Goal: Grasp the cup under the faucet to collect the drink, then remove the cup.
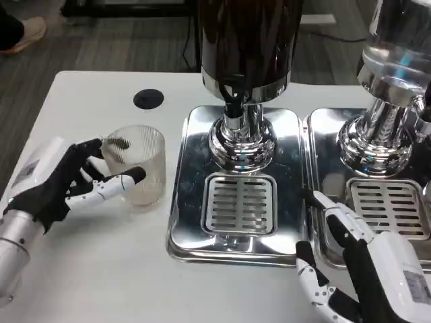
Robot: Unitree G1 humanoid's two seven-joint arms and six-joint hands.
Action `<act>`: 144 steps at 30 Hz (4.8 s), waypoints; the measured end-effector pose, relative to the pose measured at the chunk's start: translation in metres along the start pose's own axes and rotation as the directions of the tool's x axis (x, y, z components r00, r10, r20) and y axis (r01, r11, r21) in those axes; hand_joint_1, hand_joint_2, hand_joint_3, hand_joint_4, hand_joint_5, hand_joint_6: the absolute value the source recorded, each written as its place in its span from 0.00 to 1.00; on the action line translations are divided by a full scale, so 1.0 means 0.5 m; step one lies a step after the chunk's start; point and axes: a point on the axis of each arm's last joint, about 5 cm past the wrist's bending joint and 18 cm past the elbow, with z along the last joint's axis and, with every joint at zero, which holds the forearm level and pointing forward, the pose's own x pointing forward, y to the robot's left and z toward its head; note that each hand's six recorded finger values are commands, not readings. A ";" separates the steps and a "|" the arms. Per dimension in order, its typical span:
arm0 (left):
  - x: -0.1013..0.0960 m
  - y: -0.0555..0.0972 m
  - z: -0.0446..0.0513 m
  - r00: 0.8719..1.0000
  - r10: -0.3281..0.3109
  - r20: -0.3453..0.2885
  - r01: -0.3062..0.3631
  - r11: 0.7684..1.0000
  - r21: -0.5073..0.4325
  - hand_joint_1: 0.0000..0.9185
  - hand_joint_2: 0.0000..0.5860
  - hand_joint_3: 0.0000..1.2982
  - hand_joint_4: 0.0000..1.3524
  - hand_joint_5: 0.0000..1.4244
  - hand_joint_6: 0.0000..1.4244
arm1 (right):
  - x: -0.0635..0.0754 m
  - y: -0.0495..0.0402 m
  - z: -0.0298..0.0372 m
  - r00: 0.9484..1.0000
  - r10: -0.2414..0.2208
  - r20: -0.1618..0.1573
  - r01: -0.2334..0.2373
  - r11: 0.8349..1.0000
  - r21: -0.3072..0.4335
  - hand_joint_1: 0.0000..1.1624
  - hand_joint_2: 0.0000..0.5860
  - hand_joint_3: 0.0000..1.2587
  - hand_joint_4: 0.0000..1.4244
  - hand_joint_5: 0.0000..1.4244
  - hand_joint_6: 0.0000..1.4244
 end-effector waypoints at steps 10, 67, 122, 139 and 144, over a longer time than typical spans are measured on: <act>0.009 0.001 0.015 0.996 0.025 0.082 -0.022 0.999 -0.044 0.27 0.42 0.30 0.35 0.52 0.68 | 0.001 0.000 0.001 1.000 -0.004 0.002 0.004 1.000 0.002 0.42 0.83 0.14 0.14 0.11 0.19; 0.084 -0.078 0.118 0.919 -0.241 0.313 0.244 0.969 0.032 0.15 0.24 0.19 0.18 0.27 0.30 | -0.005 0.013 0.006 0.999 -0.025 -0.028 0.026 0.999 0.045 0.42 0.83 0.16 0.15 0.14 0.20; 0.065 0.116 0.123 0.823 -0.161 0.545 0.227 0.972 -0.055 0.07 0.20 0.15 0.13 0.16 0.26 | 0.032 0.007 -0.022 0.999 0.010 -0.053 -0.003 0.992 0.127 0.42 0.83 0.17 0.15 0.14 0.20; 0.100 0.134 0.171 0.772 -0.216 0.597 0.278 0.961 -0.012 0.05 0.19 0.17 0.15 0.19 0.19 | 0.033 0.011 -0.021 0.999 0.005 -0.050 0.002 0.990 0.139 0.42 0.83 0.17 0.15 0.14 0.20; 0.109 0.144 0.180 0.761 -0.232 0.606 0.285 0.958 0.009 0.04 0.19 0.17 0.15 0.19 0.19 | 0.035 0.015 -0.022 0.999 0.001 -0.053 0.007 0.989 0.147 0.42 0.83 0.17 0.15 0.14 0.20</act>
